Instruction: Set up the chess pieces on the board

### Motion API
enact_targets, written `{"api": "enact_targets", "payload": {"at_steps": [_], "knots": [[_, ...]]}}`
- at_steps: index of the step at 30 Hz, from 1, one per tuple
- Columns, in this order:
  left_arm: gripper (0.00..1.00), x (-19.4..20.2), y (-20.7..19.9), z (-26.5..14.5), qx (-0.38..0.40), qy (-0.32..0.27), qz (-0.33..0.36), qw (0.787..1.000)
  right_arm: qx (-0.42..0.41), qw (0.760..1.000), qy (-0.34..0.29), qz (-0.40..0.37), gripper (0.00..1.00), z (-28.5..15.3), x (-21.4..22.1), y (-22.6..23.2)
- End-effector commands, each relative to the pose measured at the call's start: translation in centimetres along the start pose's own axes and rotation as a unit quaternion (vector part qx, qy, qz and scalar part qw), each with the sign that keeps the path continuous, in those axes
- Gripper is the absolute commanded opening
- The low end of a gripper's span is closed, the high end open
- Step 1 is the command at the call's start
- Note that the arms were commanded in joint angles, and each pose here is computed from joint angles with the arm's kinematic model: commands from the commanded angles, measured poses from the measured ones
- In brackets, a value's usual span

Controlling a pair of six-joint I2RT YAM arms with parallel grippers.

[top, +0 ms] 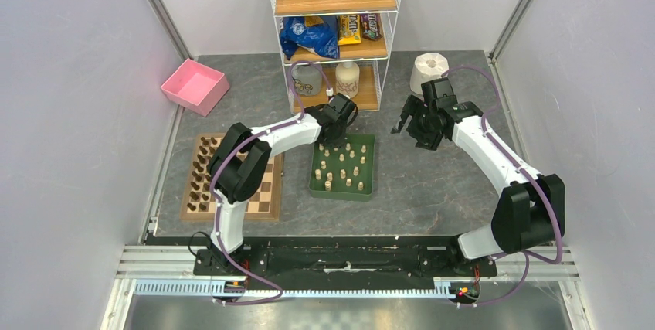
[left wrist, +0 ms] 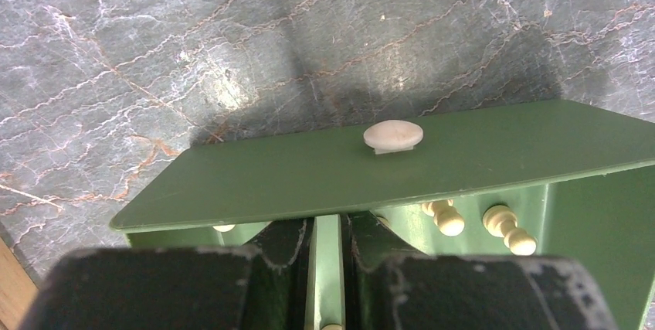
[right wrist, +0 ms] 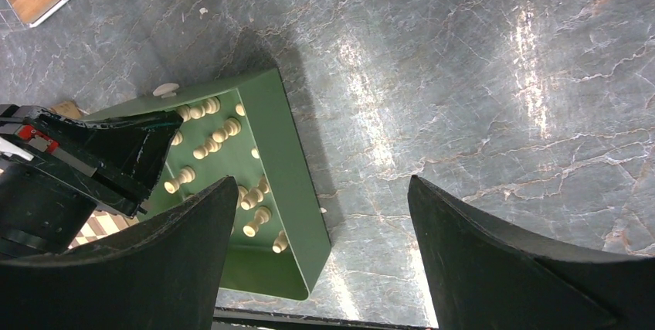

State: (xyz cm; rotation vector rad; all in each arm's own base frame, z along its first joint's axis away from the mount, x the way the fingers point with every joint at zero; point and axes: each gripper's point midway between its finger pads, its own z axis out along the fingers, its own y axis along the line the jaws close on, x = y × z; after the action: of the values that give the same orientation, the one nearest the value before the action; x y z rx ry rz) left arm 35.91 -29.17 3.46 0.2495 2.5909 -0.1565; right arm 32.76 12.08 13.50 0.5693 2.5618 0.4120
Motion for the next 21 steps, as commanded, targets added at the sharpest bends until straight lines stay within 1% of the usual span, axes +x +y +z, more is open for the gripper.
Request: {"api": "enact_targets", "payload": {"at_steps": [1,6,10,14,18,21], "knots": [[0.02,-2.5,-1.1,-2.4,0.025,-0.042,-0.008,0.999,-0.015,1.000,-0.016,-0.008,0.89,-0.7,-1.3,1.0],[0.02,-4.1,-1.0,-6.8,0.051,-0.081,-0.019,0.995,-0.015,1.000,-0.016,-0.007,0.89,-0.7,-1.3,0.9],[0.02,-5.2,0.9,-10.6,0.030,-0.123,-0.026,0.992,-0.017,1.000,-0.014,-0.005,0.89,-0.6,-1.3,1.1],[0.02,-5.3,4.5,-12.9,-0.019,-0.144,-0.035,0.989,-0.019,1.000,-0.010,-0.004,0.89,-0.4,-1.3,1.3],[0.02,-4.0,9.6,-12.5,-0.059,-0.129,-0.080,0.987,-0.020,1.000,-0.006,-0.001,0.89,-0.3,-1.2,1.4],[0.02,-3.0,13.3,-12.1,-0.072,-0.116,-0.118,0.984,-0.021,1.000,-0.004,0.001,0.89,-0.2,-1.2,1.5]]}}
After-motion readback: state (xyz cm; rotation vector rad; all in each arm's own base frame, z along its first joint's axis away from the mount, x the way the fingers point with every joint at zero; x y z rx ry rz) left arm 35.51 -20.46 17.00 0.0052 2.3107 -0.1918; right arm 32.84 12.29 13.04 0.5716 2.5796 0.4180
